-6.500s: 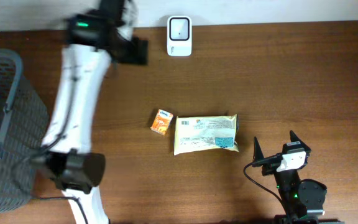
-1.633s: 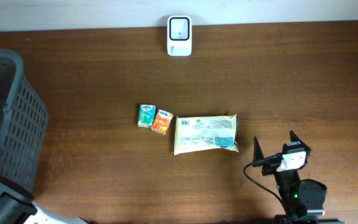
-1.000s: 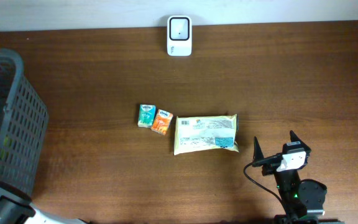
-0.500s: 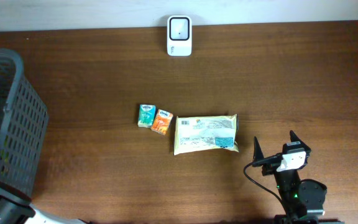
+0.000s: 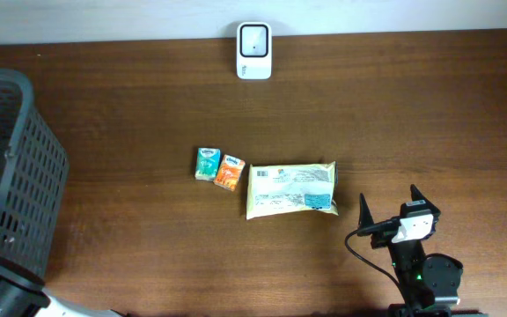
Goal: Scan the item barcode
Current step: 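Grasp the green tea drink box in the basket with left gripper, then place the green tea box beside the tissue packs, retract left arm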
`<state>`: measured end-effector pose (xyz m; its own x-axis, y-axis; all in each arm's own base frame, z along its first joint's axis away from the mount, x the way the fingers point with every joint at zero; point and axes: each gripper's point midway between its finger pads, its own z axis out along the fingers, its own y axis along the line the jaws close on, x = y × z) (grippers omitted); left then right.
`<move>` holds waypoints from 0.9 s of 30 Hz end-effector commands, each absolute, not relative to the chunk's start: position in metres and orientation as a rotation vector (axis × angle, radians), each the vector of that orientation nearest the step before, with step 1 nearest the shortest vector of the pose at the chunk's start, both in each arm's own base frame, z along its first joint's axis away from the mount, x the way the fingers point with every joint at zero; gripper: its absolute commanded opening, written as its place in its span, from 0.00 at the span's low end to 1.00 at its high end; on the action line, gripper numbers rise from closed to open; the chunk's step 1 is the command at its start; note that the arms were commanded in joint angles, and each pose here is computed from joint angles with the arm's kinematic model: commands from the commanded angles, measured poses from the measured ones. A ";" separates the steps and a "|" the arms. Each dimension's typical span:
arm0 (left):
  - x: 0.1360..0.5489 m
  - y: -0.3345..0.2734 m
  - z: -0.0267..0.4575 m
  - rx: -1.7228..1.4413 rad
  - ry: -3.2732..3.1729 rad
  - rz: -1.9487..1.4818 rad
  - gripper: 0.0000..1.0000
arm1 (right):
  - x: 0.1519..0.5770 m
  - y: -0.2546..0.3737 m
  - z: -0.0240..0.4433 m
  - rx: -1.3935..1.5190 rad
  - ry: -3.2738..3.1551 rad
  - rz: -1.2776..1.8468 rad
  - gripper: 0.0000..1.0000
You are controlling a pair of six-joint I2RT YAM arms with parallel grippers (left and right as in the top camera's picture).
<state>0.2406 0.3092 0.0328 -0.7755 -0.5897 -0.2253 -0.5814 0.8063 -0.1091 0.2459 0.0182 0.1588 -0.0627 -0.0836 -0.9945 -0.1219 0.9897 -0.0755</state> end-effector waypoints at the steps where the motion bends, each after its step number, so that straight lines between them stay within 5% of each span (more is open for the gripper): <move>1: 0.241 0.302 0.032 -0.925 2.737 -0.078 0.07 | 0.246 0.021 0.156 -0.166 1.640 0.042 0.99; 7: 0.269 0.327 0.106 -0.931 2.650 -0.039 0.00 | 0.246 0.021 0.156 -0.166 1.640 0.042 0.99; 14: 0.360 0.280 0.307 -0.608 2.333 -0.044 0.00 | 0.246 0.020 0.156 -0.166 1.640 0.042 0.99; 18: 0.381 0.177 0.421 -0.308 2.129 -0.063 0.00 | 0.246 0.020 0.156 -0.166 1.640 0.042 0.99; 21: 0.383 0.083 0.407 -0.118 2.257 -0.208 0.00 | 0.246 0.020 0.156 -0.166 1.640 0.042 0.99; 27: 0.370 -0.012 0.238 0.073 2.821 -0.321 0.00 | 0.246 0.020 0.156 -0.166 1.640 0.042 0.99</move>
